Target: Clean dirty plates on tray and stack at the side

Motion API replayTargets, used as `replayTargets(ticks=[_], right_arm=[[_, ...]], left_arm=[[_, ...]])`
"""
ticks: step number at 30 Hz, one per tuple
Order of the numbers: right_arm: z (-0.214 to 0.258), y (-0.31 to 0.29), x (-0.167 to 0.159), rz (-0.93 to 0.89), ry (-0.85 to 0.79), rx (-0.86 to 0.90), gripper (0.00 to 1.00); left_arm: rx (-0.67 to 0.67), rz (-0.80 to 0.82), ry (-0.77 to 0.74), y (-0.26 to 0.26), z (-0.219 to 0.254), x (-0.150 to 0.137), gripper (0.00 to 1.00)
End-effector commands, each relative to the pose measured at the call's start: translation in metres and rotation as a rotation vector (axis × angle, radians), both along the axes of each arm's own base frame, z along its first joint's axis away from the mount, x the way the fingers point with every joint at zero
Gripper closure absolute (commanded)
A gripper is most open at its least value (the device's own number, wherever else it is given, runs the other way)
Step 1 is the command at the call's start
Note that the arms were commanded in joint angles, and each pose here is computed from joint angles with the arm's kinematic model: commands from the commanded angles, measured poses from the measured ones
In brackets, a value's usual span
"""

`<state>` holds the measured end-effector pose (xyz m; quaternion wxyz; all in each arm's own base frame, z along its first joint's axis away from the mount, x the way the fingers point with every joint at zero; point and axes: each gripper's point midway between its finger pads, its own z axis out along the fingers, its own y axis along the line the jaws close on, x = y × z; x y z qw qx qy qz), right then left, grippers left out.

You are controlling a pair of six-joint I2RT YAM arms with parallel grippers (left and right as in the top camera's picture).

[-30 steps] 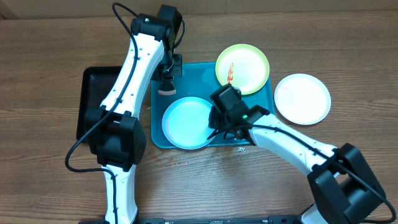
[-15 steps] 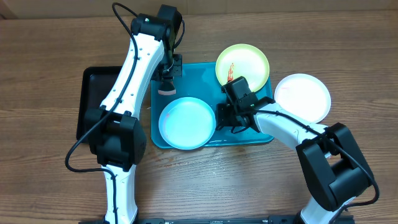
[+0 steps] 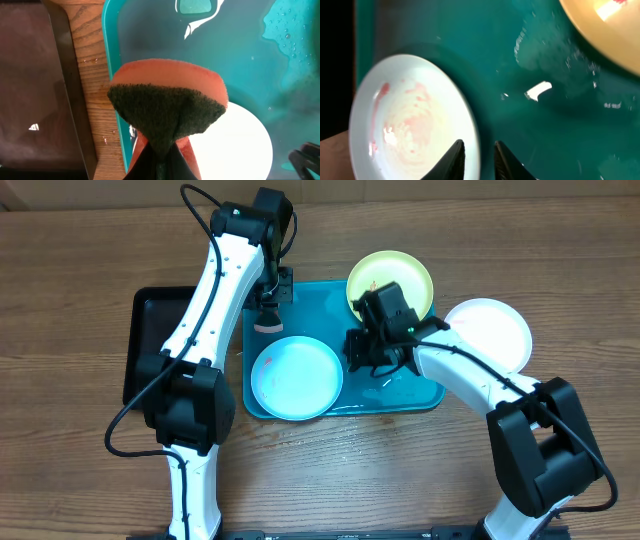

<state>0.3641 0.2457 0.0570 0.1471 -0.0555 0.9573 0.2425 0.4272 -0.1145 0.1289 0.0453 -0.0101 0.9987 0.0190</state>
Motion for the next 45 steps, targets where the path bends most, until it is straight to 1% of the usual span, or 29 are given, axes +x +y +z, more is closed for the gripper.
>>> replayTargets(ticks=[1, 10, 14, 16, 17, 18, 23, 30, 38, 41, 45], right_arm=[[0.01, 0.005, 0.001, 0.056, -0.028, 0.005, 0.76], [-0.038, 0.014, -0.027, 0.103, 0.108, -0.061, 0.78], [-0.041, 0.016, -0.03, 0.11, 0.117, -0.064, 0.81], [-0.041, 0.016, -0.029, 0.096, 0.12, -0.063, 0.85], [-0.041, 0.015, -0.028, 0.084, 0.123, -0.064, 0.9], [-0.042, 0.014, -0.027, 0.07, 0.124, -0.07, 0.96], [-0.046, 0.0, -0.017, -0.074, 0.137, -0.113, 0.96], [-0.052, -0.031, -0.007, -0.388, 0.177, -0.196, 0.96], [-0.053, -0.033, -0.007, -0.409, 0.181, -0.204, 0.96], [-0.053, -0.033, -0.007, -0.397, 0.176, -0.207, 0.96], [-0.053, -0.033, -0.007, -0.392, 0.174, -0.209, 0.96]], left_arm=[[-0.018, -0.022, -0.026, -0.004, 0.008, 0.004, 0.96], [-0.018, -0.023, -0.025, -0.004, 0.008, 0.004, 0.96], [-0.017, -0.023, -0.022, -0.004, 0.008, 0.003, 0.96], [-0.017, -0.022, -0.022, -0.004, 0.008, 0.003, 0.96], [-0.017, -0.022, -0.023, -0.004, 0.008, 0.003, 0.96], [-0.017, -0.022, -0.023, -0.004, 0.008, 0.003, 0.96], [-0.018, -0.024, -0.023, -0.004, 0.008, 0.003, 0.96], [-0.044, -0.033, -0.021, -0.012, 0.008, 0.003, 0.96], [-0.04, -0.058, -0.01, -0.02, 0.002, -0.001, 0.96], [-0.027, -0.111, 0.022, -0.023, -0.008, -0.009, 0.96], [-0.017, -0.116, 0.063, -0.022, -0.031, -0.017, 0.96]])
